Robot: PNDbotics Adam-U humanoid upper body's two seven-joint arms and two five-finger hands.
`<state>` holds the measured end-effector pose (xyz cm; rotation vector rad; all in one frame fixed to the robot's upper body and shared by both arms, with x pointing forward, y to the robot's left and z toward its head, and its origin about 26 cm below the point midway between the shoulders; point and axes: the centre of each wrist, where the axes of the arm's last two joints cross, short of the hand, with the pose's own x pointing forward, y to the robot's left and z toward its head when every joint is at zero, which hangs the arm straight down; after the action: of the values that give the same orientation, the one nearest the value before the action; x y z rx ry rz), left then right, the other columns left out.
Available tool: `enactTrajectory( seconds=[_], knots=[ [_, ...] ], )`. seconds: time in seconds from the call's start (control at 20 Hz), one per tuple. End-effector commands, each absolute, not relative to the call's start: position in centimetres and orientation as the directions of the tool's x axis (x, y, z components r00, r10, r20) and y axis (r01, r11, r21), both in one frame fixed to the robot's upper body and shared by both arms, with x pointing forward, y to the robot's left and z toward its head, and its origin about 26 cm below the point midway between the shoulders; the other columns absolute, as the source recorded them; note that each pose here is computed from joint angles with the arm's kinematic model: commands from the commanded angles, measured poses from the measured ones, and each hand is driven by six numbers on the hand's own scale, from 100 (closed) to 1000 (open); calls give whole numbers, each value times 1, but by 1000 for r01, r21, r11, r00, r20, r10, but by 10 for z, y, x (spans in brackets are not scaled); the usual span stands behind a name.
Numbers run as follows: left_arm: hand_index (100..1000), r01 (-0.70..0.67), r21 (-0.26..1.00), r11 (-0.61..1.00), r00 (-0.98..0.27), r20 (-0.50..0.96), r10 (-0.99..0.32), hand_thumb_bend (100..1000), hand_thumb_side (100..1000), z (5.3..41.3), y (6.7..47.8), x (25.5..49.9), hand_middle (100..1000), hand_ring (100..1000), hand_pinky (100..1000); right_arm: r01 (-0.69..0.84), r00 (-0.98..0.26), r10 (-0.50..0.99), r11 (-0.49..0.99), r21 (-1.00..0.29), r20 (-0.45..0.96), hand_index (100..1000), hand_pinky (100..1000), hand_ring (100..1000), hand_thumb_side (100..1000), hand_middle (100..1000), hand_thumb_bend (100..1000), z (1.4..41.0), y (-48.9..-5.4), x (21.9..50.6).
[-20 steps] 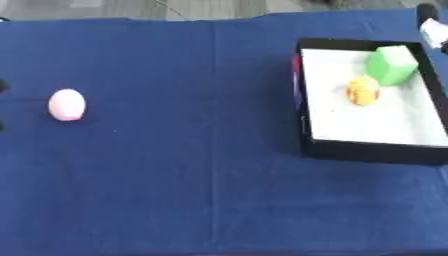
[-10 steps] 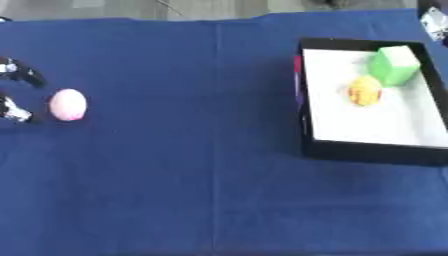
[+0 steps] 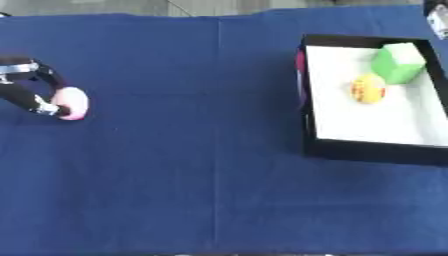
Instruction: Pick up the objects with one hand, pass them to the other hand, and then place them into the box on the other side of the table.
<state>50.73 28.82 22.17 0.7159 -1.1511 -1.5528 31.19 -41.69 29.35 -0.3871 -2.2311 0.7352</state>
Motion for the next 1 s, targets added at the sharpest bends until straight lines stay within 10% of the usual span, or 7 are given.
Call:
enactTrajectory(
  seconds=[0.05,0.2,0.5,1.0],
  knots=[
    [737,333,943,-2,-276,96,-956,489,439,236,288,509,655,829,879,66,-692,483,783,-618,538,1000,1000,1000,100,1000,100,306,-416,309],
    [702,325,946,-10,-259,79,-963,469,367,232,284,509,635,817,861,65,-686,478,791,-609,548,1000,1000,1000,100,1000,100,305,-416,309],
    [614,321,947,30,-252,116,-961,100,100,226,279,509,558,764,842,64,-682,474,797,-600,557,1000,1000,1000,100,1000,100,304,-417,309],
    [567,58,972,228,-504,226,-833,100,169,307,239,459,466,636,788,29,-732,459,759,-650,503,1000,1000,1000,100,1000,100,322,-402,306]
  ],
)
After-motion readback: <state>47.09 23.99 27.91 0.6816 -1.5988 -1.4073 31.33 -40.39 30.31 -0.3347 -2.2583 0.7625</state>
